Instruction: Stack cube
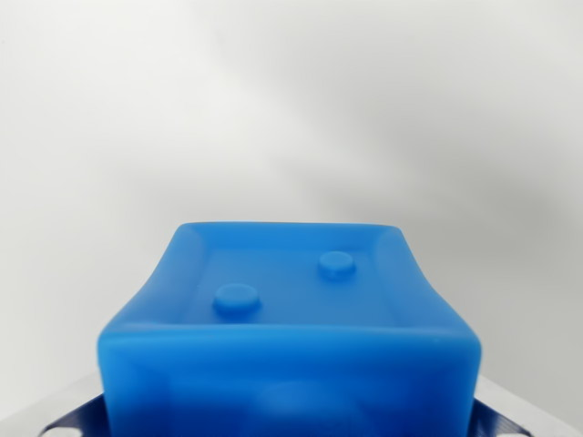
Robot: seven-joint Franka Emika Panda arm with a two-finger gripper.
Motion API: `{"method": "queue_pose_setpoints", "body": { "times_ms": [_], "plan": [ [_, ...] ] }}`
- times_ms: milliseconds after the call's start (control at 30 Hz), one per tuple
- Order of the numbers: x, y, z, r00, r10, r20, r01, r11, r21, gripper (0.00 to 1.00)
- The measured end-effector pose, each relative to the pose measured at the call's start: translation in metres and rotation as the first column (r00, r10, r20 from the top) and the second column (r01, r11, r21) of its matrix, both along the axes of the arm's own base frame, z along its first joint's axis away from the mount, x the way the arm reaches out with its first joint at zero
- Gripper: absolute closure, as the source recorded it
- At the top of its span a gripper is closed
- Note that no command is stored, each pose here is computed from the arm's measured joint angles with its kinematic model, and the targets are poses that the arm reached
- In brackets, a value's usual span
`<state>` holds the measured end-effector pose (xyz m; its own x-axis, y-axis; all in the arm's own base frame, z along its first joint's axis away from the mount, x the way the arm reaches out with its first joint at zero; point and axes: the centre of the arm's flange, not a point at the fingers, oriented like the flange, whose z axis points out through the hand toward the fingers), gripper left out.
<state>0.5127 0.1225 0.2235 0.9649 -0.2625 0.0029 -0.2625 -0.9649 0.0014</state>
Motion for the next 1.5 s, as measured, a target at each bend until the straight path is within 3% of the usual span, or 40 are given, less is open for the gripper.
{"method": "queue_pose_setpoints", "body": {
  "times_ms": [1500],
  "plan": [
    [0.03,-0.079,0.025,0.9994,0.035,-0.0005,-0.035,0.9994,-0.0001,1.0]
  ]
}}
